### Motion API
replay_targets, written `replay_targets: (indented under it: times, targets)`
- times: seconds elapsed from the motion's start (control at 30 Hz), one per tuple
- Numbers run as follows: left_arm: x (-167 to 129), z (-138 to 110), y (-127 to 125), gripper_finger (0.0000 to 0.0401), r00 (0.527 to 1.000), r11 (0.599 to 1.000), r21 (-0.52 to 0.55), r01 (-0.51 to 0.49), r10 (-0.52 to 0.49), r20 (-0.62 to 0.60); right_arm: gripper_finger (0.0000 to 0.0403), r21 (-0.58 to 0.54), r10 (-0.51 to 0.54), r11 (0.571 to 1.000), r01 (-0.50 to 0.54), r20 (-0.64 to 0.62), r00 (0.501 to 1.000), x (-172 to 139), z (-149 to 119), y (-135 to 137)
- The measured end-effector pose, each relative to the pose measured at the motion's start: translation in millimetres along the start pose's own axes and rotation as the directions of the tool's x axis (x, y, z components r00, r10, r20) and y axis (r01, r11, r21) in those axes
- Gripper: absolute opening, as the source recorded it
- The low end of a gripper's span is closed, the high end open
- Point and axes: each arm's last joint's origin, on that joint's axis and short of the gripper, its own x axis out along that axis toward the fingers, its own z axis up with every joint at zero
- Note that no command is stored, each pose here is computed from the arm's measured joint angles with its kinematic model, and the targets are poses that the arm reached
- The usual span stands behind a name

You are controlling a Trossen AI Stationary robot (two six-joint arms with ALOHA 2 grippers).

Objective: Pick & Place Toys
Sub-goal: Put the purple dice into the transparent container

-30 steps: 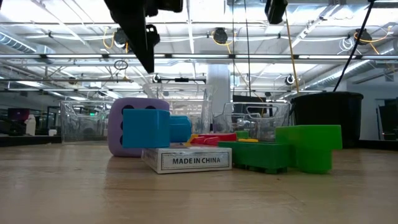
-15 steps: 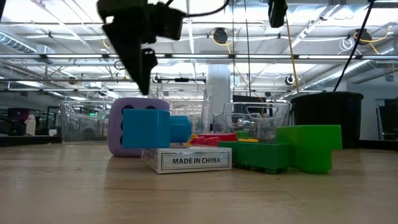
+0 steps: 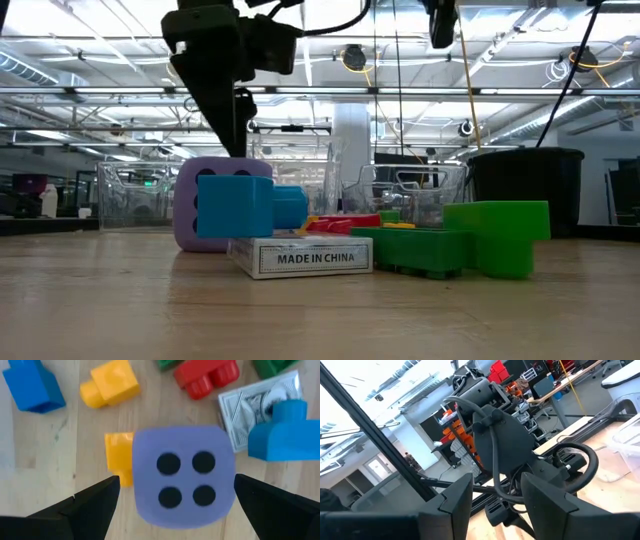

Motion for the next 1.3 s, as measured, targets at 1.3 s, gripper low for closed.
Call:
replay_targets:
  times: [1.3]
  targets:
    - [29.7, 4.0, -7.8, 0.0397, 0.999, 0.998, 0.052, -0.029, 0.031, -0.035, 0.016, 0.01, -0.017, 1.0, 0.018, -0.028, 0.999, -0.1, -3.0, -1.9]
